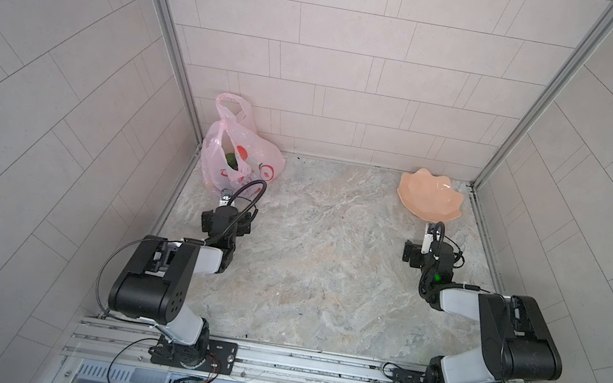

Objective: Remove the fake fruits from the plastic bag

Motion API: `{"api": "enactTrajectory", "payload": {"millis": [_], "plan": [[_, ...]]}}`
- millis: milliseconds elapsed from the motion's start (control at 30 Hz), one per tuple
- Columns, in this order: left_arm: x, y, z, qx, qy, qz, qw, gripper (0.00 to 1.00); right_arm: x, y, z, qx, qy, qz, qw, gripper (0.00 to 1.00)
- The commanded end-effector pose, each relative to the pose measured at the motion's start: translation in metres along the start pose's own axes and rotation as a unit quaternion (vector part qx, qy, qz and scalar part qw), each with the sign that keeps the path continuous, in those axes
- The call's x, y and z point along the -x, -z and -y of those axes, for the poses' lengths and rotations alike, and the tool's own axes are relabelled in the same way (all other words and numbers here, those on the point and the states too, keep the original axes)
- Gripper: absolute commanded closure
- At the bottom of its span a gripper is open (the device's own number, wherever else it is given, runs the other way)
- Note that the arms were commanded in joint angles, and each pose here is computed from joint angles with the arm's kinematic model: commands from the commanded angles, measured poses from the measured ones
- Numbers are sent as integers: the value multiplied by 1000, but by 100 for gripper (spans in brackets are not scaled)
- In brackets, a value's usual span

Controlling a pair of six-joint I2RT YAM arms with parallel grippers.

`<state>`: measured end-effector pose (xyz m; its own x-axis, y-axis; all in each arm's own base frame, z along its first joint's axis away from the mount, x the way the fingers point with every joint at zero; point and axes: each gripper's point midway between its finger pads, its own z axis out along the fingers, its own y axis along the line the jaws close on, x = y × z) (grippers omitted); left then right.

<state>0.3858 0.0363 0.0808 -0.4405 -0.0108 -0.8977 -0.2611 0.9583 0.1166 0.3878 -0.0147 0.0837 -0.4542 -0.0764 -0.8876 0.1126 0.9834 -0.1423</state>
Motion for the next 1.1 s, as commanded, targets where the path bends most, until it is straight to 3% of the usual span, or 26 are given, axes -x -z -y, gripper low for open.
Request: {"api": "enactTrajectory", "payload": {"millis": [0, 100, 267, 367, 467, 567, 633, 733, 800, 933, 1067], "plan": [[19, 16, -1, -1, 7, 34, 999, 0, 23, 13, 2, -11, 16, 25, 999, 1], [36, 39, -2, 20, -6, 46, 999, 0, 45, 34, 0, -14, 26, 42, 999, 1], [68, 83, 7, 15, 9, 68, 998, 0, 104, 86, -13, 43, -48, 125, 990, 1], [84, 109, -1, 17, 85, 57, 995, 0, 135, 118, -21, 80, -67, 150, 983, 1], [79, 134, -19, 37, 174, 1, 984, 0, 153, 149, -23, 121, -118, 168, 971, 1], [63, 157, -34, 54, 199, -46, 978, 0, 145, 170, -6, 107, -199, 143, 963, 1], [51, 173, -49, 74, 251, -53, 964, 0, 138, 185, 7, 89, -237, 120, 960, 1], [69, 183, -31, -12, 252, -20, 967, 0, 108, 193, 26, 38, -276, 80, 957, 1], [92, 188, -18, -61, 247, 6, 967, 0, 106, 196, 19, 65, -260, 90, 959, 1], [136, 179, -16, -24, 194, -8, 981, 0, 93, 186, 1, 105, -274, 95, 951, 1], [187, 158, -25, 61, 140, -33, 988, 0, 87, 181, -8, 117, -270, 88, 952, 1]]}}
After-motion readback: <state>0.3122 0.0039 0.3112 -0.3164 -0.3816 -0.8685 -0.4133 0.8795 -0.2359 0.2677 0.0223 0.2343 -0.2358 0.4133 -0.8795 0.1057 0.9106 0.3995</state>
